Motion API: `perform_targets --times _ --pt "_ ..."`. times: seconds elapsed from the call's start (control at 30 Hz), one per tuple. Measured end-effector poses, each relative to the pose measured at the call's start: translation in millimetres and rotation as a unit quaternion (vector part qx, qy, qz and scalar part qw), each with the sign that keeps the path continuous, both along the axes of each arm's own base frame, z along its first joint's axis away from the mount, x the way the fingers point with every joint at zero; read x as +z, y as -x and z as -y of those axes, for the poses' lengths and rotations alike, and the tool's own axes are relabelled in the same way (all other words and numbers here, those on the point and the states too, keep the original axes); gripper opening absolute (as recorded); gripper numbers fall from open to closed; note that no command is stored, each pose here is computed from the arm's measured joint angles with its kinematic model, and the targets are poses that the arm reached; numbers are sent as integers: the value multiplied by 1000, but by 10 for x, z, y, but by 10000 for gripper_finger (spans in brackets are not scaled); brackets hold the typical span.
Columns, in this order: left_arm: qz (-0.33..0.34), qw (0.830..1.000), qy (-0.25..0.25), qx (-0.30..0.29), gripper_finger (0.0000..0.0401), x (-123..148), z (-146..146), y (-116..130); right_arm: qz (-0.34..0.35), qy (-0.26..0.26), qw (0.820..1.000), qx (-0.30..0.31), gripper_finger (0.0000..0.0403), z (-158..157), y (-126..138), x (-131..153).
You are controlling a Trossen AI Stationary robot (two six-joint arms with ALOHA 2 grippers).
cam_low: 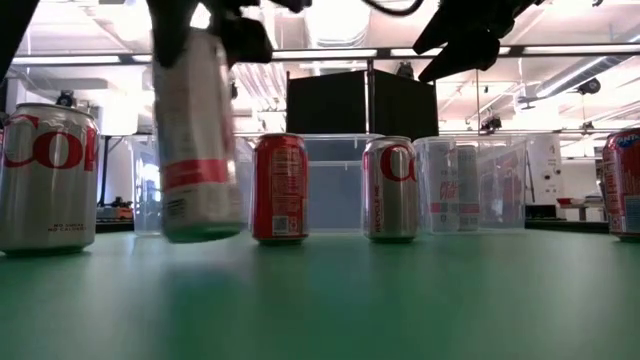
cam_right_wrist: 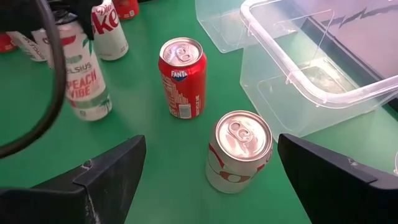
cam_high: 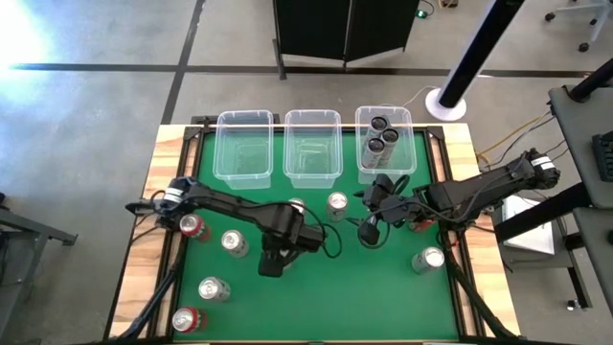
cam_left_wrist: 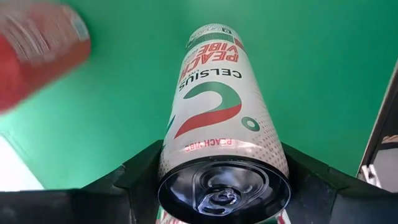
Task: Sort soda cans
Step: Put the white-pink soda can into the right transparent bin
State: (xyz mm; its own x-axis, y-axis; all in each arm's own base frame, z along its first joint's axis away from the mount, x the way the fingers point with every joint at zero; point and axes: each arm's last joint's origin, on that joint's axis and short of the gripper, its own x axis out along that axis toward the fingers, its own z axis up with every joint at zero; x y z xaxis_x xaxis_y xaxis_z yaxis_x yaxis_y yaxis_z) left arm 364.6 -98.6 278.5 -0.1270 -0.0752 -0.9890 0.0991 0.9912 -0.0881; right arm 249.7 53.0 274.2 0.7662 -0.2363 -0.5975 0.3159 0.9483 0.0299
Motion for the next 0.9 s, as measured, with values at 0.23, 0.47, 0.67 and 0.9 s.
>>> perform_targets --times 0.23,0.47,0.67,0.9 --pt "-16 1000 -23 7 239 -116 -7 8 3 2 1000 -3 360 1 -3 5" --pt "1 1000 -21 11 239 -46 7 -38 3 3 1000 -2 360 2 -3 5" --pt "34 999 -17 25 239 122 14 -71 3 3 1000 -3 360 3 -4 5" --pt "18 999 -35 27 239 20 7 -52 3 3 1000 -3 360 3 -4 5"
